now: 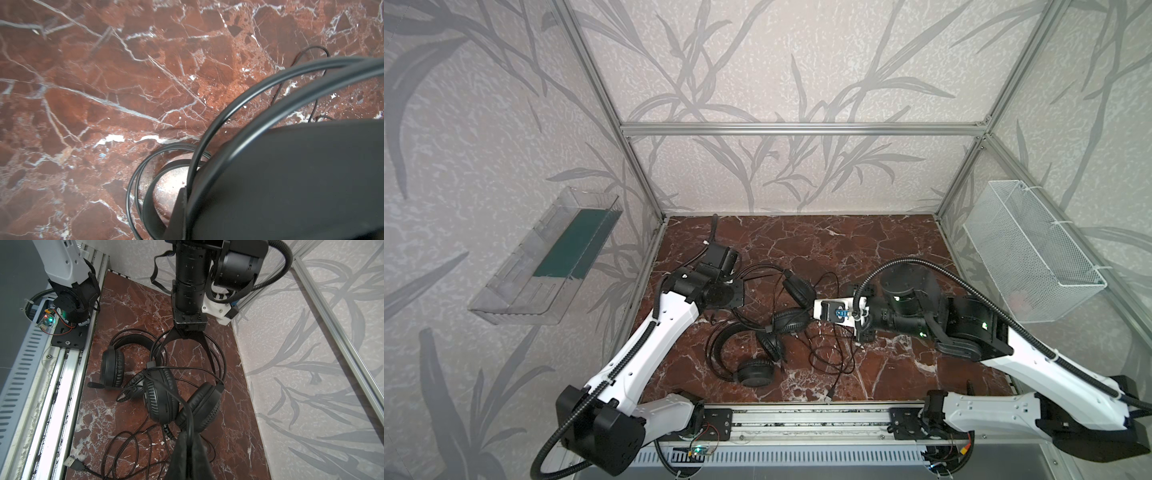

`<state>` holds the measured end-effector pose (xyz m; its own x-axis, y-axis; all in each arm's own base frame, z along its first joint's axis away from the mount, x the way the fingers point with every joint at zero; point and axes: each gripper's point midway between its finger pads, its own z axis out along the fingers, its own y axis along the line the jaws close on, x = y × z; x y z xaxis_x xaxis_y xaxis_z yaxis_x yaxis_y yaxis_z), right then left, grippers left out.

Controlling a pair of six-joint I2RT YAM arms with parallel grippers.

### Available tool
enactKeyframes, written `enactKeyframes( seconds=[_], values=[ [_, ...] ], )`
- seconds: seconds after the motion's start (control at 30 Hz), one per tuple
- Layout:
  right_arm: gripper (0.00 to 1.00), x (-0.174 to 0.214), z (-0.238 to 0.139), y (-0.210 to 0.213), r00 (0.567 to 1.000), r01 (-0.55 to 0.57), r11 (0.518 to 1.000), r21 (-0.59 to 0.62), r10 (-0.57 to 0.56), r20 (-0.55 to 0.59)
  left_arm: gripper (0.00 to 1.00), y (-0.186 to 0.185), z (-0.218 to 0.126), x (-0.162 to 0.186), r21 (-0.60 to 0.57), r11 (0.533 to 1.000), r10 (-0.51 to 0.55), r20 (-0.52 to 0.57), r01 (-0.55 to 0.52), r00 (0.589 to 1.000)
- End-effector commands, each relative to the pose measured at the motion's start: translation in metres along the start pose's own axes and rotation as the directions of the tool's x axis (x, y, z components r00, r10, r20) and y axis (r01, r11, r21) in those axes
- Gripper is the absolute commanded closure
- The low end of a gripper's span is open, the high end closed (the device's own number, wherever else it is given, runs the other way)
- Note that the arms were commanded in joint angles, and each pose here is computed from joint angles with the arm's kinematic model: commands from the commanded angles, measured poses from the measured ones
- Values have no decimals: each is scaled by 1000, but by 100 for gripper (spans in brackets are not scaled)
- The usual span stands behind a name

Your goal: Wrap the headphones

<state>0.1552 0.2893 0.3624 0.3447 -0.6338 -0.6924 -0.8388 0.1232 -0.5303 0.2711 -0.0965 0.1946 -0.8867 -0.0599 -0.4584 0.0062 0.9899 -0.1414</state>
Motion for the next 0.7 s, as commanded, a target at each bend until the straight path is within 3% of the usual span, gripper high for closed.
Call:
enactKeyframes(
  seconds=[0.0,0.2,0.33,0.67],
  values=[
    [100,-1,-7,-13,1000,17,998,68,-17,4,100,1,-11,-4,-14,999,48,58,-48,997],
    [100,-2,-6,-12,1000,6,998,58,-7,15,100,-9,-17,2,42,994,94,110,-99,989],
    [100,-6,1,-17,1000,18,998,61,-18,6,100,-34,-14,12,121,976,174,80,-182,982],
    [100,-33,31,-21,999,7,999,-33,-6,34,100,-59,0,24,129,948,292,23,-292,956]
  ],
)
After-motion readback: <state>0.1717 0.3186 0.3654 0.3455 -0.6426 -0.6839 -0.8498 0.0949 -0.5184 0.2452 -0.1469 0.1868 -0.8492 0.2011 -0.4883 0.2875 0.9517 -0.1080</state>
